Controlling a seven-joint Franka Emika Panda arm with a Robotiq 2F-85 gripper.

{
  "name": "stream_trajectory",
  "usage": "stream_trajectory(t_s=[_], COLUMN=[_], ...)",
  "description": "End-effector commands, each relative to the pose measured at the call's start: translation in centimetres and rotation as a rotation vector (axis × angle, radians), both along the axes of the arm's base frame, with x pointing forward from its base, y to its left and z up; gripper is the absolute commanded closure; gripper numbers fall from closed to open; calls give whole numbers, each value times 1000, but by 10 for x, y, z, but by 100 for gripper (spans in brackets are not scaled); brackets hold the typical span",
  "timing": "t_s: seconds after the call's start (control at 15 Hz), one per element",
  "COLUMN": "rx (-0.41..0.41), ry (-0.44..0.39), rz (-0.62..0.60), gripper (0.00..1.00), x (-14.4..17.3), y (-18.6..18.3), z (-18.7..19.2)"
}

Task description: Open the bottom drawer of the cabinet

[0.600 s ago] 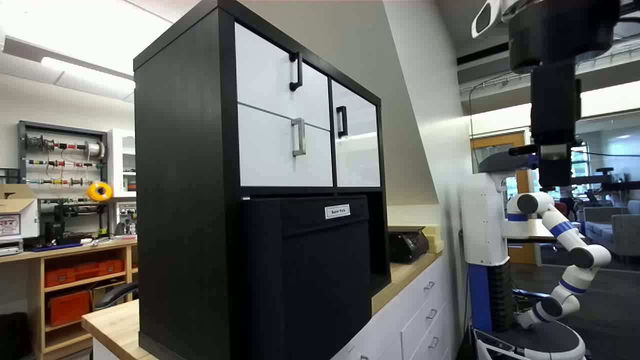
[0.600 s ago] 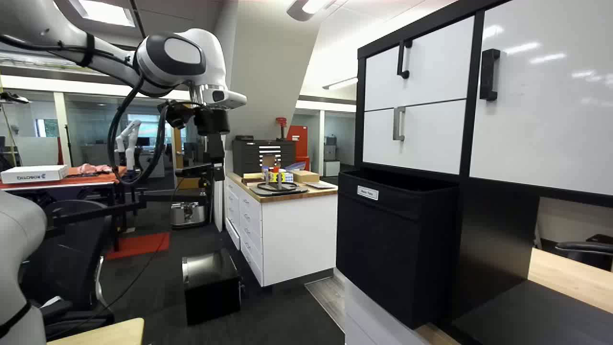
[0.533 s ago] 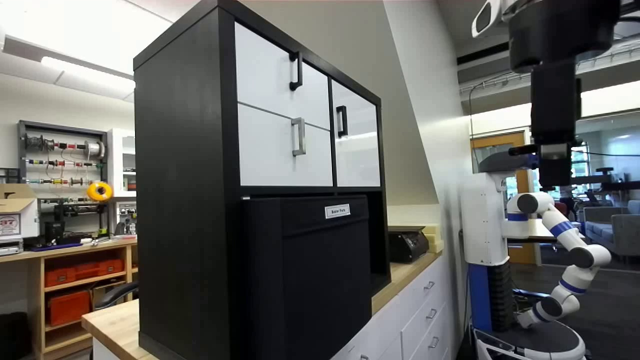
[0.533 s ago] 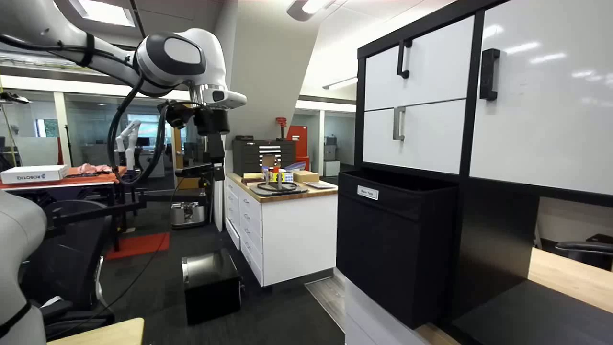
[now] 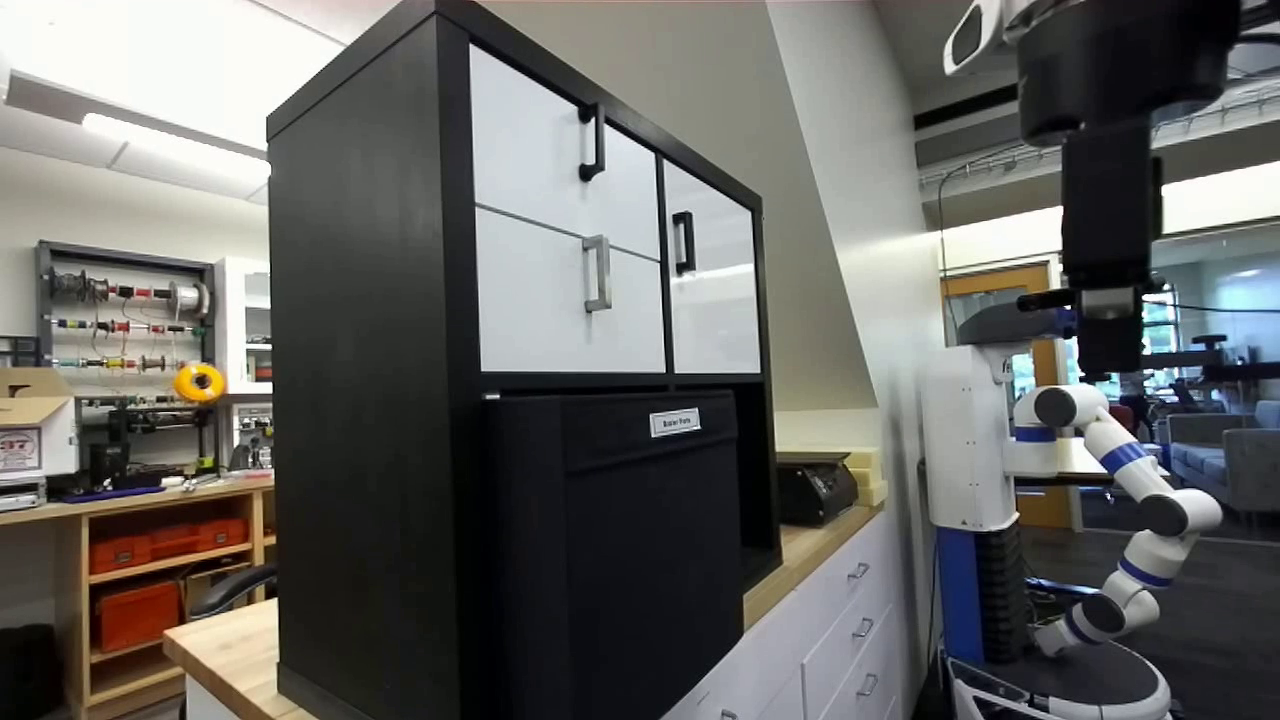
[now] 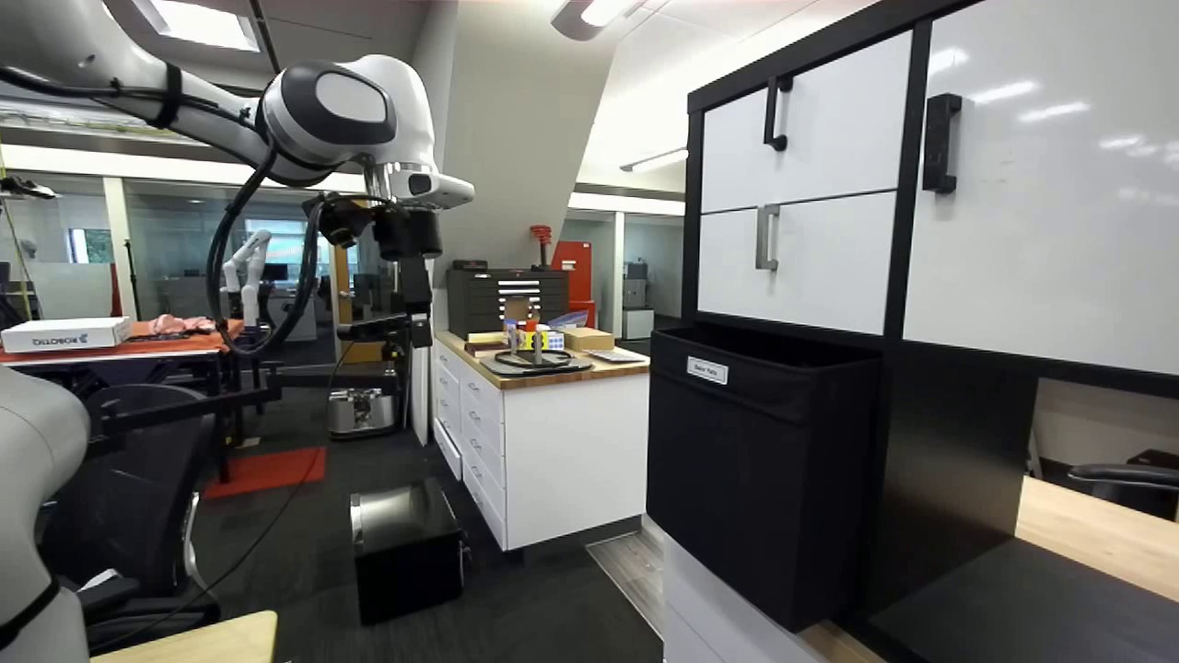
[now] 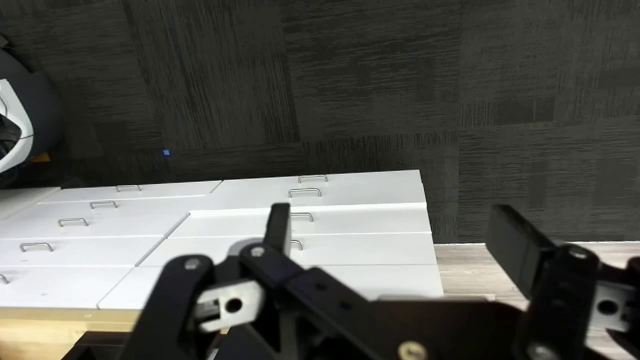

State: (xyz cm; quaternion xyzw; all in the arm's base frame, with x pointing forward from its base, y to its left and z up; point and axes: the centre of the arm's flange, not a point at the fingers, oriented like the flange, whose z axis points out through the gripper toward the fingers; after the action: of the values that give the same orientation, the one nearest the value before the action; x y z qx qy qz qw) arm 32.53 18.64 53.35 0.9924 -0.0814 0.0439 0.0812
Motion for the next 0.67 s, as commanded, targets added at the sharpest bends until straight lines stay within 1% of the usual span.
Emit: stream_trajectory(t_s=[0.0,0.6], rx=[0,7], ry=[0,-1], rz=[0,1], gripper=[0,0], x=[0,1], y=[0,-1], z=[0,1])
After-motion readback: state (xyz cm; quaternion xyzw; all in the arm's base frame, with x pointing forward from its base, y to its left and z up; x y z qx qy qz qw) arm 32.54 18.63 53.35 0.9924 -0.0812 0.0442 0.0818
